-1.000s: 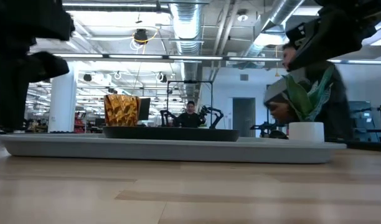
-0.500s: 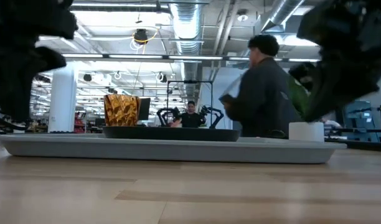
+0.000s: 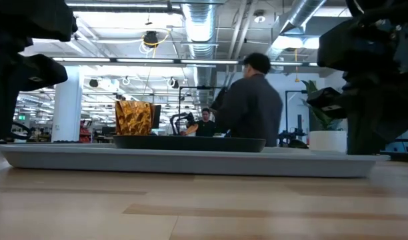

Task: Pick and place plate/cup/fork/spoon on tray
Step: Move the gray serving tray to the middle of the table

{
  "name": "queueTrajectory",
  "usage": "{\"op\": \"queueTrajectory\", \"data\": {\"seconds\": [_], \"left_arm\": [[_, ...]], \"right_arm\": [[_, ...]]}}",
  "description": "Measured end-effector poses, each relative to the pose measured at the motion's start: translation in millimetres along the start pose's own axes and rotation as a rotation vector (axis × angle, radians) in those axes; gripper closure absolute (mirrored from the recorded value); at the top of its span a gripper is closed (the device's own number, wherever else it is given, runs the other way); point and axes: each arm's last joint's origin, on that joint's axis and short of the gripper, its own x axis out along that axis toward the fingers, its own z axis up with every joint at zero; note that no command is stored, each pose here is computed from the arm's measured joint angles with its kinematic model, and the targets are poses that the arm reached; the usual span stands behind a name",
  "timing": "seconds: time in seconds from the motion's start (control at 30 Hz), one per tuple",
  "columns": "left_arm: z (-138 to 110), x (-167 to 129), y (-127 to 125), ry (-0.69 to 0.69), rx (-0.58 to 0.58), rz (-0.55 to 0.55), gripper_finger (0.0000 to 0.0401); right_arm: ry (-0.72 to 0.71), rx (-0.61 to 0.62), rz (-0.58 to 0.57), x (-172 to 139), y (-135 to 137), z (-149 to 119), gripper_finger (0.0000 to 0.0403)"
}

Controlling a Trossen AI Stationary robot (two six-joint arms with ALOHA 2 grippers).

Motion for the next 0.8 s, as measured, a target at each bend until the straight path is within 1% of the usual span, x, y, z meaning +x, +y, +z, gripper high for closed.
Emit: {"op": "queueTrajectory", "data": {"seconds": [0.13,0.27,0.33,0.4,0.47,0.5,0.57,0.63,0.8], "left_arm": [[2.7,-0.1,-2.7,-0.022,0.005,-0.033,0.0401],[4.1,-0.3,-4.1,-0.032,0.005,-0.050,0.0401],[5.8,-2.4,-4.0,-0.047,0.013,-0.023,0.0401],[7.8,-6.3,-1.9,-0.064,0.006,0.046,0.0401],[5.3,-7.3,3.9,-0.043,-0.010,0.116,0.0401],[3.6,-6.6,6.1,-0.027,-0.015,0.134,0.0401],[0.3,-3.7,8.8,-0.013,-0.019,0.144,0.0401],[-3.6,0.1,10.0,0.002,-0.018,0.131,0.0401],[-3.1,1.0,8.5,-0.006,-0.024,0.109,0.0401]], "right_arm": [[0.003,-0.001,0.040,-6.3,1.1,0.5,0.0397],[0.012,-0.001,0.047,-11.4,0.7,-0.1,0.0397],[0.017,-0.002,0.046,-13.2,0.4,-0.6,0.0397],[0.013,-0.002,0.047,-13.8,0.5,-0.2,0.0397],[0.013,-0.002,0.047,-13.8,0.4,-0.2,0.0397],[0.012,-0.002,0.047,-13.8,0.5,-0.1,0.0397],[0.009,-0.004,0.045,-13.7,0.5,0.1,0.0397],[0.007,-0.004,0.045,-12.6,0.6,0.3,0.0397],[-0.002,-0.004,0.046,-11.6,0.8,1.2,0.0396]]}}
